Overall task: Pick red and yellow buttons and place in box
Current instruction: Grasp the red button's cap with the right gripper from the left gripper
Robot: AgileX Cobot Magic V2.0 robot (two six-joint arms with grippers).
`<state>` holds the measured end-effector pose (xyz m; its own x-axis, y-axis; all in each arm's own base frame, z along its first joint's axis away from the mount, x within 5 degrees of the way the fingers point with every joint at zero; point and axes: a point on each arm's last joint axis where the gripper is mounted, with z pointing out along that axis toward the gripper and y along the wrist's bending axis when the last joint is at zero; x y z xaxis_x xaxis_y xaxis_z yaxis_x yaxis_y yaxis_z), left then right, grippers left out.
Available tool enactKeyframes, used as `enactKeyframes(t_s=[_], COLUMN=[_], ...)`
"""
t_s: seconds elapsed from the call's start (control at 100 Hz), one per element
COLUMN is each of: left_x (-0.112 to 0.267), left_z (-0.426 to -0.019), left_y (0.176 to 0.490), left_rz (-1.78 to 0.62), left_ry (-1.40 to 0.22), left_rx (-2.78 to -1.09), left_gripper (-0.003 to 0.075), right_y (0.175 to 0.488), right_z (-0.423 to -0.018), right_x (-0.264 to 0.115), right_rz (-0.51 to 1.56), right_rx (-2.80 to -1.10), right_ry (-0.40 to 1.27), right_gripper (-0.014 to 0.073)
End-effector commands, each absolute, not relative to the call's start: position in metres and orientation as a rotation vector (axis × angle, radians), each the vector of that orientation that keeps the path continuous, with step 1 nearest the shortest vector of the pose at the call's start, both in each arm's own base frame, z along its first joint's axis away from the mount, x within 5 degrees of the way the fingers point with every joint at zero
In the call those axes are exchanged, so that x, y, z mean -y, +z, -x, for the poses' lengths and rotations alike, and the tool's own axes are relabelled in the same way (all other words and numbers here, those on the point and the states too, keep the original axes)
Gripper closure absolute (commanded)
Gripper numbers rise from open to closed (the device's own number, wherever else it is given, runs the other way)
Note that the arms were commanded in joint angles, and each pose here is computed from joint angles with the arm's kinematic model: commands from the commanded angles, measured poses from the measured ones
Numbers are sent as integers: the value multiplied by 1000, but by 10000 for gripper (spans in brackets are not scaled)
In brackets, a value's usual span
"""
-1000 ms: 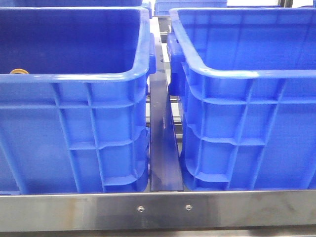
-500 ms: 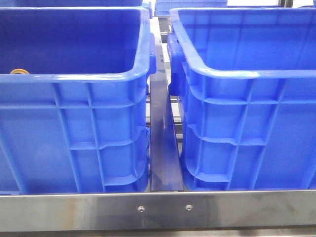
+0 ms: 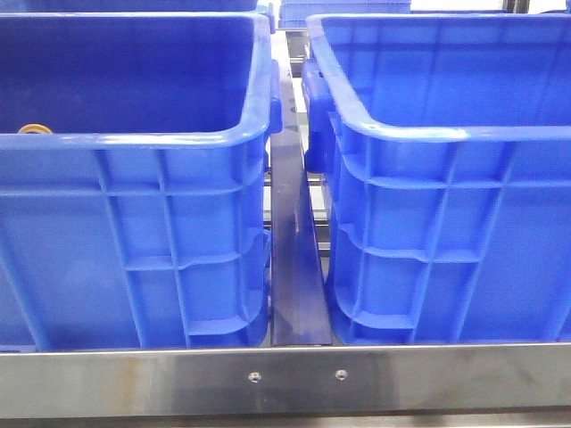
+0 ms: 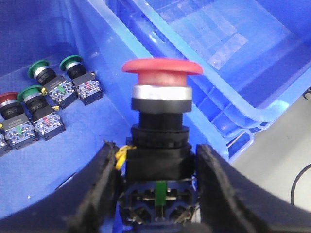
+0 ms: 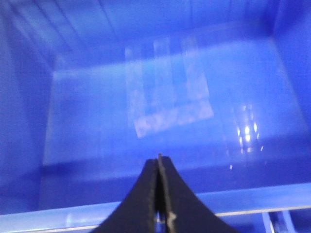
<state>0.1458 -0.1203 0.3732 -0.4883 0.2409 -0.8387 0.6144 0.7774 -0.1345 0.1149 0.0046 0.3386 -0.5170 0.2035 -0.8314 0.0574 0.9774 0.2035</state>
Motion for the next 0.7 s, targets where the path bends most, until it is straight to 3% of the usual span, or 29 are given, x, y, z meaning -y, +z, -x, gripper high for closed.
enactKeyframes(t_s=[0.0, 0.27, 0.47, 0.69], left_x=[121, 121, 121, 121], left_z=[-145, -145, -145, -145], left_y=[390, 390, 390, 390], left_rz=[-602, -602, -602, -602], left_ry=[-569, -569, -569, -569], left_rx=[-1975, -1975, -1975, -1975], left_gripper=[739, 739, 739, 739], right_y=[351, 357, 360, 357], right_z=[-123, -125, -131, -163], right_x=[-6, -16, -30, -55], right_rz=[-192, -284, -232, -73], right_rx=[-2047, -1986, -1966, -1954], right_ry=[215, 444, 644, 1012], right_gripper=[597, 106, 78, 78])
